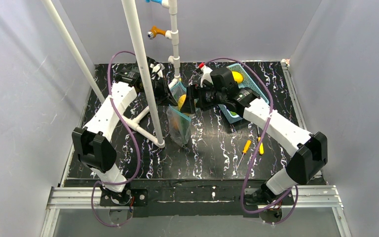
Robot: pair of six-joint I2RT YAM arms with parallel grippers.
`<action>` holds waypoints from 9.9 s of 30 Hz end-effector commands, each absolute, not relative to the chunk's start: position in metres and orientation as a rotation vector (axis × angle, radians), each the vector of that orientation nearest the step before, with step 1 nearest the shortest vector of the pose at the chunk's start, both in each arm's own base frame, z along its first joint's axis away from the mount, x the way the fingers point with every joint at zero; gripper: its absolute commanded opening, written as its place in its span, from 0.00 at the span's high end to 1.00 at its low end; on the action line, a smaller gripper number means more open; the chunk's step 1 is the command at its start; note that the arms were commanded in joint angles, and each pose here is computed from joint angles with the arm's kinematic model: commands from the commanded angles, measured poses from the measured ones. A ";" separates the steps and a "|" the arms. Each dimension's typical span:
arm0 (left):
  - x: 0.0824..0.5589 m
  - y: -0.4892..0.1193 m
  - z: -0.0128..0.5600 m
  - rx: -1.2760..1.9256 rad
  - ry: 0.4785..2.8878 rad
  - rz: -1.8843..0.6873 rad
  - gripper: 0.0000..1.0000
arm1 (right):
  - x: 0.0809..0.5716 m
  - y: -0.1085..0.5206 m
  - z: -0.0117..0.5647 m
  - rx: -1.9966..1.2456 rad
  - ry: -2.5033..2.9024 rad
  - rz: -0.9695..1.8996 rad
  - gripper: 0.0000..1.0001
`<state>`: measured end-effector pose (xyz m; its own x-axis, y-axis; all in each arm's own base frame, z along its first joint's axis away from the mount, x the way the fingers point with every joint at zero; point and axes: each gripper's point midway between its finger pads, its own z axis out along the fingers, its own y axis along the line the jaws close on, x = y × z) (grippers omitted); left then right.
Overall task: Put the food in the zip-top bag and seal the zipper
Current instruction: Place the fake fruit in the zipper food storage bag, then pick up the fake vegetable from the bin, then place the fake vegetable in the bin, then pick up the fake vegetable from the bin, then place the fake vegetable in the zipper food storage bag, then pick up the fake vegetable from the bin.
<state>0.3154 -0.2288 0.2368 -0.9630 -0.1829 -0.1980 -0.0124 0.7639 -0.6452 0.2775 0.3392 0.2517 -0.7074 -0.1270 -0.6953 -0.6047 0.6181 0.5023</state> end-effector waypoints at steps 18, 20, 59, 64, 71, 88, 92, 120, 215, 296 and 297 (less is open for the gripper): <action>0.295 -0.224 0.260 -0.096 2.670 -1.021 1.00 | 0.286 0.312 0.295 -0.558 2.142 0.808 0.06; 0.295 -0.225 0.259 -0.098 2.673 -1.026 1.00 | 0.286 0.309 0.295 -0.537 2.145 0.802 0.12; 0.293 -0.225 0.259 -0.084 2.692 -1.023 1.00 | 0.485 0.096 0.183 -0.296 2.424 0.165 0.30; 0.294 -0.225 0.254 -0.079 2.709 -1.018 1.00 | 0.489 0.062 0.159 -0.347 2.508 -0.086 0.36; 0.298 -0.227 0.249 -0.075 2.733 -1.019 1.00 | 0.479 0.066 0.134 -0.442 2.530 -0.042 0.41; 0.301 -0.227 0.250 -0.084 2.738 -1.002 1.00 | 0.479 0.076 0.090 -0.548 2.617 0.045 0.46; 0.300 -0.227 0.250 -0.086 2.739 -1.002 1.00 | 0.482 0.080 0.092 -0.556 2.608 0.070 0.53; 0.294 -0.225 0.254 -0.087 2.720 -1.012 1.00 | 0.488 0.074 0.194 -0.311 2.366 0.053 0.77; 0.293 -0.220 0.220 -0.100 2.814 -0.949 1.00 | 0.574 0.174 0.235 -0.205 2.174 0.348 0.67; 0.282 -0.225 0.249 -0.053 2.694 -1.058 1.00 | 0.372 0.185 0.299 -0.241 2.038 0.535 0.14; 0.282 -0.225 0.249 -0.055 2.695 -1.057 1.00 | 0.378 0.182 0.292 -0.268 2.045 0.505 0.15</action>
<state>0.2899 -0.2234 0.2336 -0.9707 -0.1414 -0.1944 0.0206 0.7567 -0.6534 0.3516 0.1955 0.3085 -0.5366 0.0729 -0.8407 -0.3807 0.8682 0.3182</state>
